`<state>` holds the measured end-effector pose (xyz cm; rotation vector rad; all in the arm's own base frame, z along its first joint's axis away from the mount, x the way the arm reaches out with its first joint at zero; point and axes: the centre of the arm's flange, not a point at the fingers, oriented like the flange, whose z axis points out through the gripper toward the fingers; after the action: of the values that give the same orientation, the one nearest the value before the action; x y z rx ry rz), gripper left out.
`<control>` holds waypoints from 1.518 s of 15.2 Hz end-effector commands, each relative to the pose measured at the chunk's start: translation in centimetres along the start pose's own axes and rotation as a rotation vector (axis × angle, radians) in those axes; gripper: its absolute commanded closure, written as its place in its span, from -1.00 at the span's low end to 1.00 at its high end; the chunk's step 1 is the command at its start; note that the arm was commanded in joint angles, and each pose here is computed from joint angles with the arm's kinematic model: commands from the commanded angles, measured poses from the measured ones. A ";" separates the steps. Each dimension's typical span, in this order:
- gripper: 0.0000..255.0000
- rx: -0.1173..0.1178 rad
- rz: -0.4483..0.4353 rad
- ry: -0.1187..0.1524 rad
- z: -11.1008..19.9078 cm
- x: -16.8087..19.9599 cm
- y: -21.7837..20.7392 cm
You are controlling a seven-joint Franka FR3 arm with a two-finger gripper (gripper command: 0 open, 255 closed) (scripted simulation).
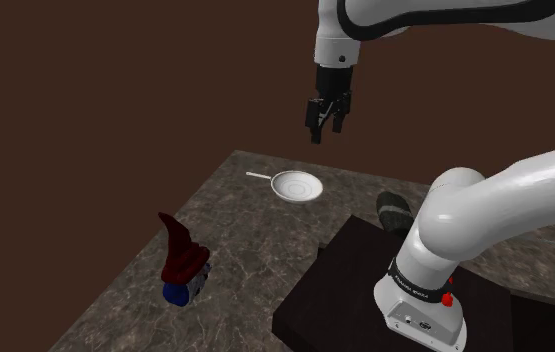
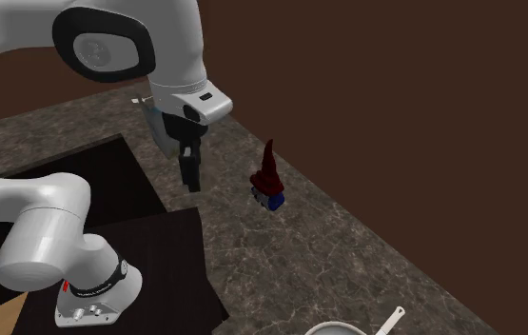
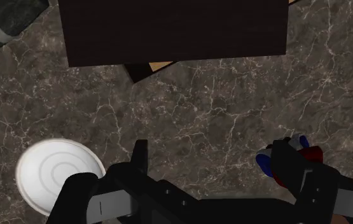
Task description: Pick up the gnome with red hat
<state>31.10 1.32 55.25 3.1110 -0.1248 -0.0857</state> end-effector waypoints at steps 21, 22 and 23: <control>-1.00 -0.005 -0.231 0.354 11.1 9.8 -18.4; -1.00 -0.005 -0.243 0.372 11.6 10.3 -19.4; -1.00 -0.005 -0.255 0.390 12.1 10.7 -20.4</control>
<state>42.44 19.44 42.52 3.0512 0.2577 0.4784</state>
